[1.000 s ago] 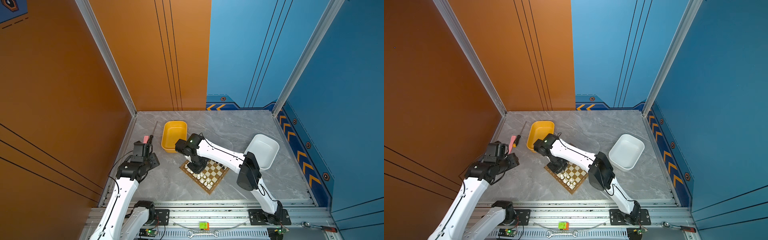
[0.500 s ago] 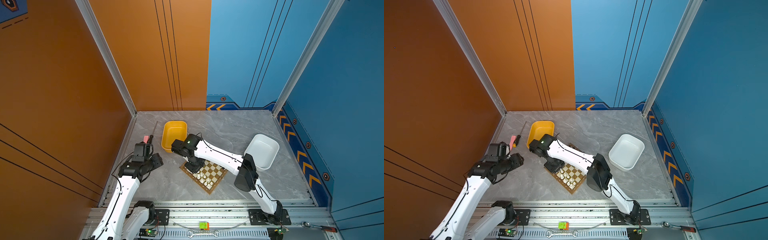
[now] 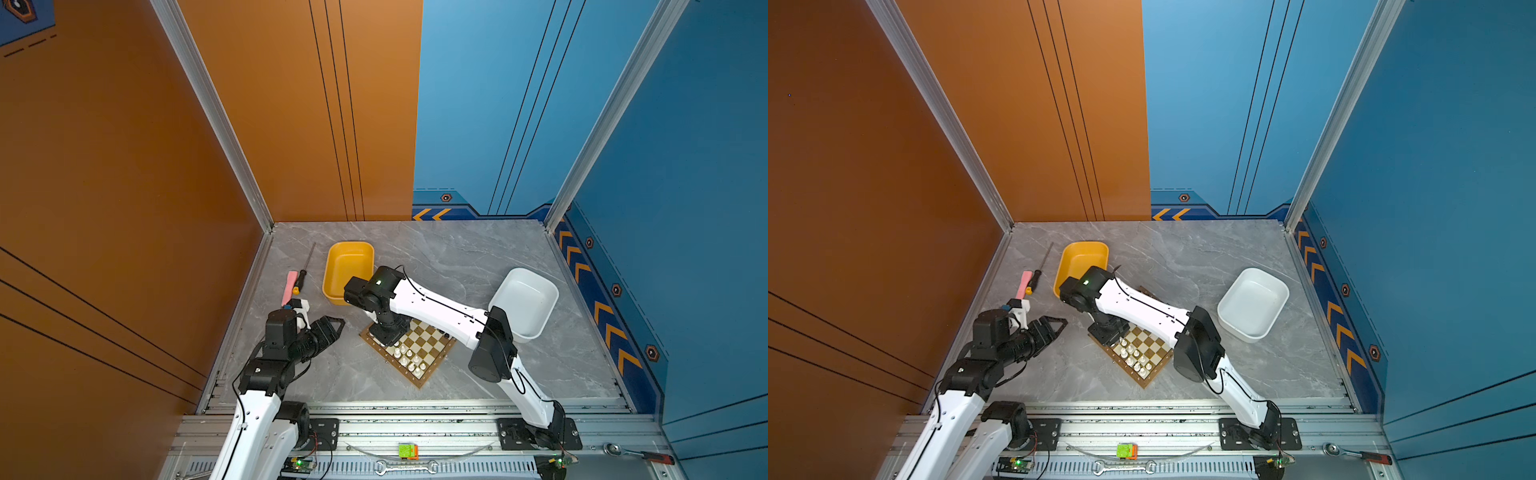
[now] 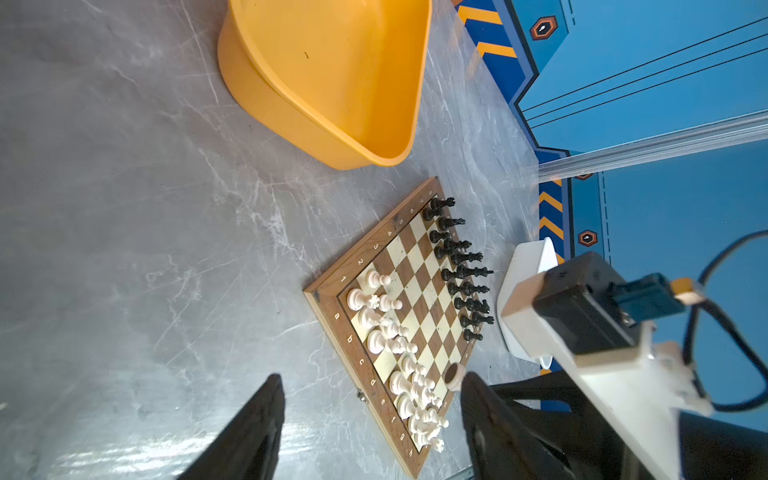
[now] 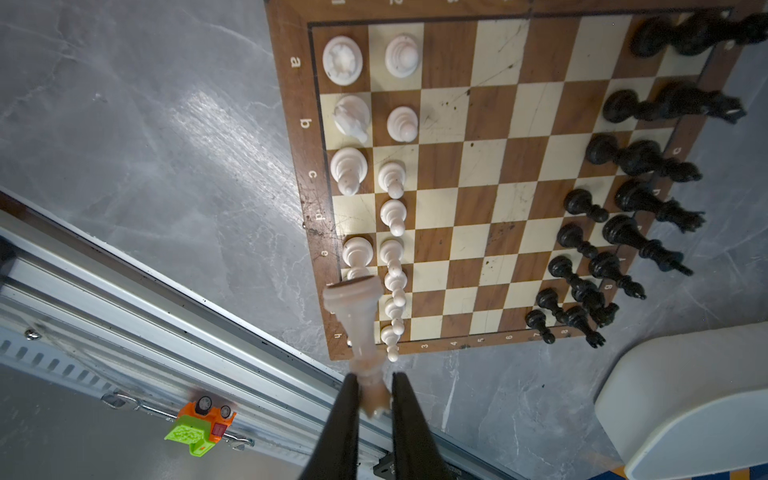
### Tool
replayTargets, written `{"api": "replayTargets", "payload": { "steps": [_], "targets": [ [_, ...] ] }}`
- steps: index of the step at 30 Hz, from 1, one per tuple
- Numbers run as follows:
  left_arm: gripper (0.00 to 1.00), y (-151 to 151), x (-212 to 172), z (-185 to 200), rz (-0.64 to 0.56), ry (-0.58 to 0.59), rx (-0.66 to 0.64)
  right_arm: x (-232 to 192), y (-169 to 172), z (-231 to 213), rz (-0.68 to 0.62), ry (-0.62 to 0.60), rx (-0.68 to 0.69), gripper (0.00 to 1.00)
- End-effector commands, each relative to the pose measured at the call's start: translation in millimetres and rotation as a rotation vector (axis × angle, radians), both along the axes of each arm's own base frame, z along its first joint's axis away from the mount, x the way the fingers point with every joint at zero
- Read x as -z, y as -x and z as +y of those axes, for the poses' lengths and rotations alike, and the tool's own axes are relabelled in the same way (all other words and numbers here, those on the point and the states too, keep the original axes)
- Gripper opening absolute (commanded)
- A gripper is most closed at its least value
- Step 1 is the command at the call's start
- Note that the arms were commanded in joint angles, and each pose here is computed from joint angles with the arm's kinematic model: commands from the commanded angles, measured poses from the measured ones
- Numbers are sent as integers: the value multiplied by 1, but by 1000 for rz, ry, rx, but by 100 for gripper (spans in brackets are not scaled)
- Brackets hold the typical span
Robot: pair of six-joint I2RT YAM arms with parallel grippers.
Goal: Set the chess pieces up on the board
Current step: 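Carry the queen over the board with the right gripper while the left gripper withdraws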
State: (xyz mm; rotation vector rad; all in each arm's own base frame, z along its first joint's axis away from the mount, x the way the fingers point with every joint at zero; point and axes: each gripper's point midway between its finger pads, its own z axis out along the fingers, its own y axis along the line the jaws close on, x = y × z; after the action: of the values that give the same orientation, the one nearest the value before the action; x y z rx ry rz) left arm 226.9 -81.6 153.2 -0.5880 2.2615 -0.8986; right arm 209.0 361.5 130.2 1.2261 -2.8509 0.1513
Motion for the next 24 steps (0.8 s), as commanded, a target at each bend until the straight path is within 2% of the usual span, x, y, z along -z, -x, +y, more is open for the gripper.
{"api": "replayTargets", "payload": {
  "steps": [1,14,24],
  "targets": [
    [68,8,-4,-2,2,5,6,-20,7,-15,-14,21,6,17],
    [69,16,-9,16,10,-81,-56,1,7,-2,-181,160,-172,17],
    [69,7,-26,18,-5,-139,-17,23,6,7,-243,252,-239,17]
  ]
}}
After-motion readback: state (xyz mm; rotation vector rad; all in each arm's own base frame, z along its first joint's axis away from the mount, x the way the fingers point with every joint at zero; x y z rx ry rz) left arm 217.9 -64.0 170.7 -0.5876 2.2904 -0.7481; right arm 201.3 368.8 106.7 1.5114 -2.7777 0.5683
